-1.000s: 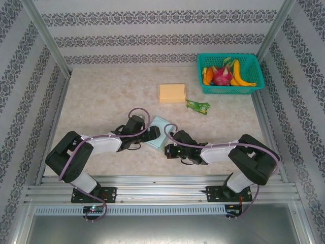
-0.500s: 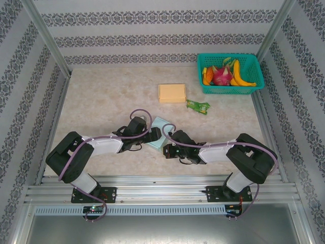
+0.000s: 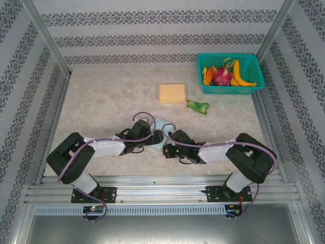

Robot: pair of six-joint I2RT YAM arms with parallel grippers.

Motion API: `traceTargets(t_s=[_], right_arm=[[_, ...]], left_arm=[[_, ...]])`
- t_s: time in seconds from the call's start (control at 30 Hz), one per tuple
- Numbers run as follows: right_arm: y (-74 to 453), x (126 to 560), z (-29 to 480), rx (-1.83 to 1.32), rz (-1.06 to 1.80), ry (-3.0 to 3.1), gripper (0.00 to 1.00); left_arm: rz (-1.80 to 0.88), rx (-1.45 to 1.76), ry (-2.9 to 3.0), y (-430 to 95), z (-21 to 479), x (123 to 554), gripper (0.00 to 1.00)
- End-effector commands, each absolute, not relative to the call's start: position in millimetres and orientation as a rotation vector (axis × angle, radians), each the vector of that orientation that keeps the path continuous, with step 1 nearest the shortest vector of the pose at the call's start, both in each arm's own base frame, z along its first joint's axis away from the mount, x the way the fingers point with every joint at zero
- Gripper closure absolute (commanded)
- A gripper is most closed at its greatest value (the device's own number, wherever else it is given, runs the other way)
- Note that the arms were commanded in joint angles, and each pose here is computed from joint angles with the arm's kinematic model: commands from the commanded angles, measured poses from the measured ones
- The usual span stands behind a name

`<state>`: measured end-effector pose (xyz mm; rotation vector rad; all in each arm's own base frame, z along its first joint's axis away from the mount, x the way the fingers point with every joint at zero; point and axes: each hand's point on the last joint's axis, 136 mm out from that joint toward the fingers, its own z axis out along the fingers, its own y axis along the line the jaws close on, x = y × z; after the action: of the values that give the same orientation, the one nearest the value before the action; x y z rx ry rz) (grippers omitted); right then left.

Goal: Fold the paper box

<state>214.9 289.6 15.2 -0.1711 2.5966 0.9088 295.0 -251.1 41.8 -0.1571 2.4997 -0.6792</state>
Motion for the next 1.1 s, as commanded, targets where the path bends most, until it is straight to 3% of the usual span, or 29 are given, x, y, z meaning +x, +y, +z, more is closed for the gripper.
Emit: traceTargets(t_s=[0.0,0.63,1.07], right_arm=[[298,222,12,-0.175,0.898,2.573,1.0],[297,225,12,-0.17,0.887,2.564,1.0],[296,225,19,-0.171,0.903,2.546,1.0]], left_arm=[[-0.867,-0.055,2.497,-294,63,277,0.06],[-0.898,0.077,2.493,-327,77,252,0.06],[-0.741,0.016,2.469,-305,83,261,0.05]])
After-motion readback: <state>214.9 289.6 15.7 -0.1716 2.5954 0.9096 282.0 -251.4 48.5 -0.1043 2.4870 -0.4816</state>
